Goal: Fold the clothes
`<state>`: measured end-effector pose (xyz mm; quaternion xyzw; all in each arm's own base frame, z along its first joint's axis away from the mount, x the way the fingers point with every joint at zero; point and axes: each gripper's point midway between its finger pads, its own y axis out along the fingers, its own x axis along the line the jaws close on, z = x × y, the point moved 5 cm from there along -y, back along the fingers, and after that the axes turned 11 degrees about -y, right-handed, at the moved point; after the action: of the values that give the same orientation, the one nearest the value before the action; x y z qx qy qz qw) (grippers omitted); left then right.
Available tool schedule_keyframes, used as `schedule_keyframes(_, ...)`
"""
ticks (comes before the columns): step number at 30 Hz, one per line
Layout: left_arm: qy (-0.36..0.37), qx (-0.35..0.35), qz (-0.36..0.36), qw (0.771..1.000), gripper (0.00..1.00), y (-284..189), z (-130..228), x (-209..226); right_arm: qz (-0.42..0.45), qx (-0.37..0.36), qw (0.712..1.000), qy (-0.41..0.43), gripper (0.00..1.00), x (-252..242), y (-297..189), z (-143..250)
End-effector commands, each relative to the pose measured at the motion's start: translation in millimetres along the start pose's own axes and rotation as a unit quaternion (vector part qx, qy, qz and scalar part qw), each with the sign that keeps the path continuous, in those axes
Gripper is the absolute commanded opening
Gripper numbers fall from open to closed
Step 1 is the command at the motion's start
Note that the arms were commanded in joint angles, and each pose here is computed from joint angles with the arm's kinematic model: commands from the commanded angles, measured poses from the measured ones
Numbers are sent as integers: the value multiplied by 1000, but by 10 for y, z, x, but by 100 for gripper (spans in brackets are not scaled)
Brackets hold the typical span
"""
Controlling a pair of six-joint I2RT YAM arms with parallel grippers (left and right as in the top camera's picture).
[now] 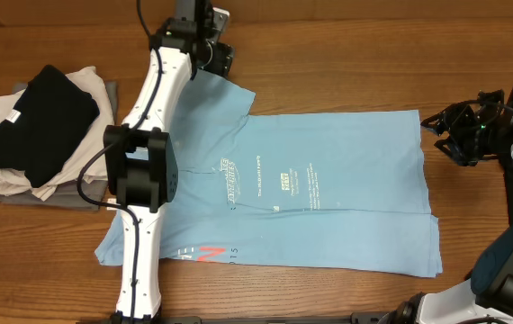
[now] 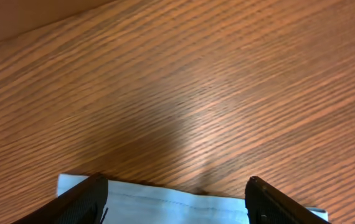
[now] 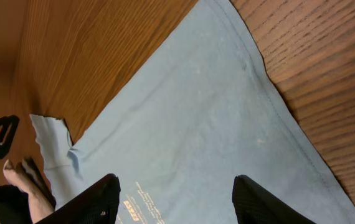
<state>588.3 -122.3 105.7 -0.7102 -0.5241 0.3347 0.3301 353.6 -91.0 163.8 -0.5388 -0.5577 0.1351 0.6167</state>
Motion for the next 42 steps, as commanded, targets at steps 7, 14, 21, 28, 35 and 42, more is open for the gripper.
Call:
schedule_keyframes(7,2,73,-11,997,71,340,460,44,1,-10,1000,-12,62,51,-60,-45)
schedule_keyframes(14,-9,83,-25,996,70,349,512,81,1,-8,1000,-12,62,50,-60,-37)
schedule_keyframes(21,1,120,-36,992,45,437,700,126,1,-7,1000,-11,62,49,-60,-30)
schedule_keyframes(28,-13,122,-38,992,9,367,680,121,1,-8,1000,-12,62,50,-60,-34)
schedule_keyframes(35,-15,116,-44,992,6,-6,485,77,-2,-57,997,-42,62,79,-73,-238)
schedule_keyframes(42,-37,128,-65,989,4,-369,443,72,22,-115,989,-93,57,85,-91,-472)
